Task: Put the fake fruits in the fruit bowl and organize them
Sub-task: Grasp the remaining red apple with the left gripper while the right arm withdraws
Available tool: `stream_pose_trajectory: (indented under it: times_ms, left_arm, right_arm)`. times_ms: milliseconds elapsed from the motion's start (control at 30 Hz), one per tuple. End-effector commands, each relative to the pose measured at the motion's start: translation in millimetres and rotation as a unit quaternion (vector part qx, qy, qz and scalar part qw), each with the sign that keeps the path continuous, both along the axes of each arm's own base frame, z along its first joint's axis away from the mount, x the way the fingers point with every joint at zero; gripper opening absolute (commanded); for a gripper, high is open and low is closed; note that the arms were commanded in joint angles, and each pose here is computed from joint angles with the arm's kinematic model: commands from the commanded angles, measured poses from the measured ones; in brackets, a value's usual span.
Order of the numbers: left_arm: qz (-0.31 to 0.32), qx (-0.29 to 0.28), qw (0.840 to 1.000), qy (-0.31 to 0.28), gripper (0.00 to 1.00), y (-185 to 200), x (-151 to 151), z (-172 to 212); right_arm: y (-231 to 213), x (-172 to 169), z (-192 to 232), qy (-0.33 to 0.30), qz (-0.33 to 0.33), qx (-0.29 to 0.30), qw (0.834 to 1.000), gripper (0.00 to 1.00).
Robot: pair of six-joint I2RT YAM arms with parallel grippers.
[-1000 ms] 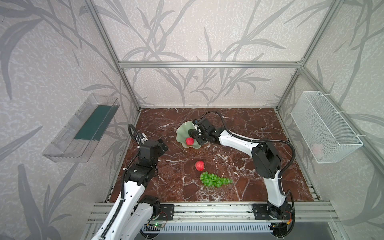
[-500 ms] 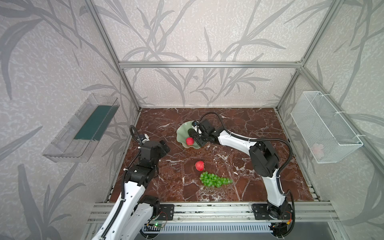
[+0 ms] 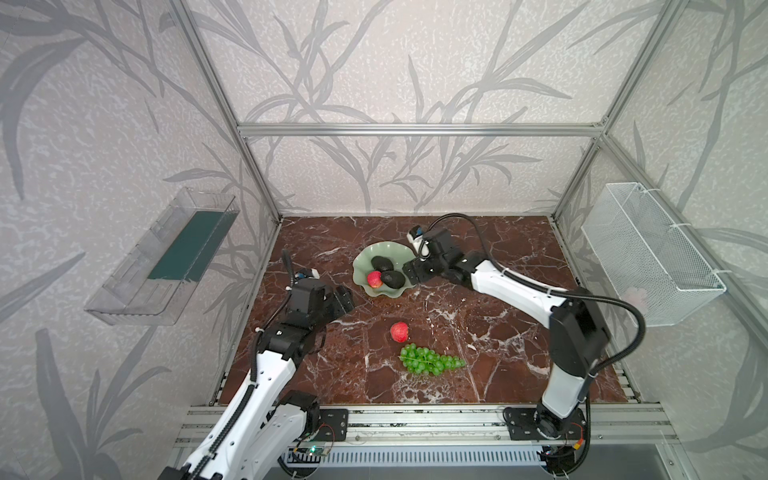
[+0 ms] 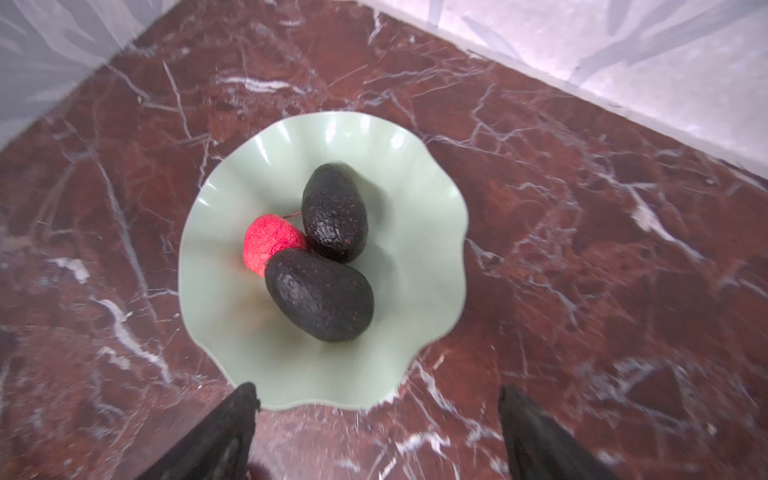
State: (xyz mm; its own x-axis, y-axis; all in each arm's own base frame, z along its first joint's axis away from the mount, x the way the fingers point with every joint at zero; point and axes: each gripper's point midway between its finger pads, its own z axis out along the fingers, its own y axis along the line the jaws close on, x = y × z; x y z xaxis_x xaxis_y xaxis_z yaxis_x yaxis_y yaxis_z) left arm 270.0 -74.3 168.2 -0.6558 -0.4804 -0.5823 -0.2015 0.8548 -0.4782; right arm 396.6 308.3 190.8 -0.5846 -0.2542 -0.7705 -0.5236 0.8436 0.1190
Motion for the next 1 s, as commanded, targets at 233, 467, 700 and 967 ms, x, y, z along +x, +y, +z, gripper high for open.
stream_pose_trajectory:
  times_ms: [233,467,700,967]
  left_arm:
    - [-0.109,0.002,0.992,0.062,0.88,-78.8,-19.9,-37.2]
    - [-0.155,0.046,0.981,0.106,0.89,-116.0,-18.9,-64.2]
    - [-0.171,0.065,0.975,0.123,0.89,-141.1,-8.4,-85.1]
    - [-0.186,0.08,0.966,0.161,0.86,-154.1,-8.0,-107.2]
  right_arm:
    - [-86.8,-39.9,4.8,0.011,-0.104,0.066,0.992,0.94]
    - [-111.7,-56.2,-7.2,0.02,-0.13,0.074,0.989,0.94]
    - [-118.5,-61.7,-13.4,0.021,-0.133,0.072,0.988,0.94]
    - [-124.9,-62.8,-18.2,0.022,-0.137,0.072,0.988,0.94]
